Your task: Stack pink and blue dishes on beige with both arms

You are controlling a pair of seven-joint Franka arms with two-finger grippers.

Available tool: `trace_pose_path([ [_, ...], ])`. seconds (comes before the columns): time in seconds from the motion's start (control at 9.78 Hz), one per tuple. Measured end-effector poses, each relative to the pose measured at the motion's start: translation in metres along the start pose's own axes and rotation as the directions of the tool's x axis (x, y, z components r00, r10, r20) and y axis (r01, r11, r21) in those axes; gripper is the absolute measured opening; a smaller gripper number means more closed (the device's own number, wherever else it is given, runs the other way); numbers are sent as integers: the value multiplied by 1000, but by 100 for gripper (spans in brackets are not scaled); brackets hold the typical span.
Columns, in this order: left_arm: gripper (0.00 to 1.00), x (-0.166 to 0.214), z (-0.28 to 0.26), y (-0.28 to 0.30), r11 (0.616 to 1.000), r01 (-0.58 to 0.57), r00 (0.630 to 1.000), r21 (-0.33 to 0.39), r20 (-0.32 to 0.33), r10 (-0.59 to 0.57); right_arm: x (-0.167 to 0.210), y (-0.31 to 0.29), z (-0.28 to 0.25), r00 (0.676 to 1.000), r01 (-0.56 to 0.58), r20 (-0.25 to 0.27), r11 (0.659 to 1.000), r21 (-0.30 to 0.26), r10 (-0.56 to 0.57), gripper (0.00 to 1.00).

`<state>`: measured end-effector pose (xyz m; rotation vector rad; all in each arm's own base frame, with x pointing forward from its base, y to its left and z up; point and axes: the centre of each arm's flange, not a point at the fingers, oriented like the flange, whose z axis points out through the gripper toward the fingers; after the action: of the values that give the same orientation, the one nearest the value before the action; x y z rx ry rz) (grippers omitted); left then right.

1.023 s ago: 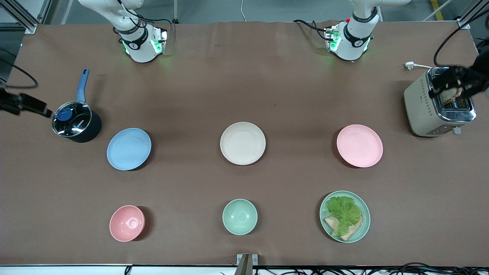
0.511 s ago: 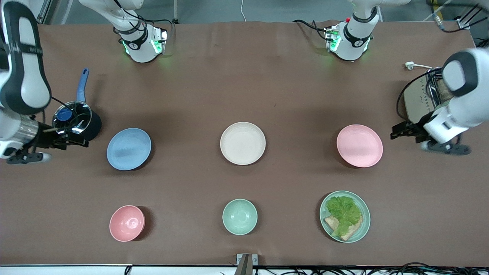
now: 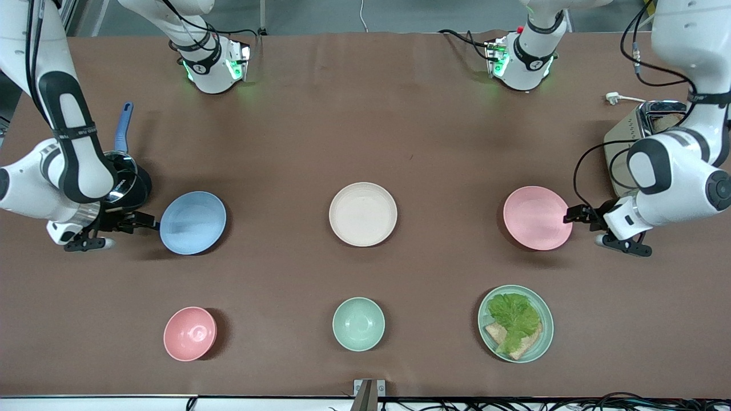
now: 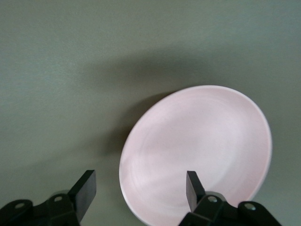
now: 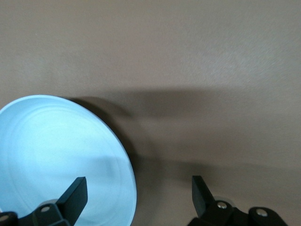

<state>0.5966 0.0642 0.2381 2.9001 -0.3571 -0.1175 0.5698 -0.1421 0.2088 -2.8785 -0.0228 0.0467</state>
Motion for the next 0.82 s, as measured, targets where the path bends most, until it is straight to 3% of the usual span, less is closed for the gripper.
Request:
trace_pose_path([
  [0.2,84,-2,28,-12,1000,6,1000,-12,9,-5,-4,-1,14,1000,-27,4,999,36,27,84],
  [0.41,74,-7,38,-21,1000,10,1000,-23,21,-9,-8,-6,26,999,-38,-2,998,53,38,73],
  [0.61,63,-9,43,-23,1000,-5,1000,-30,26,6,-10,-9,34,999,-46,5,997,62,46,54],
  [0.82,30,-12,43,-29,999,-20,1000,-34,23,20,-15,-7,43,998,-67,16,995,73,66,27],
])
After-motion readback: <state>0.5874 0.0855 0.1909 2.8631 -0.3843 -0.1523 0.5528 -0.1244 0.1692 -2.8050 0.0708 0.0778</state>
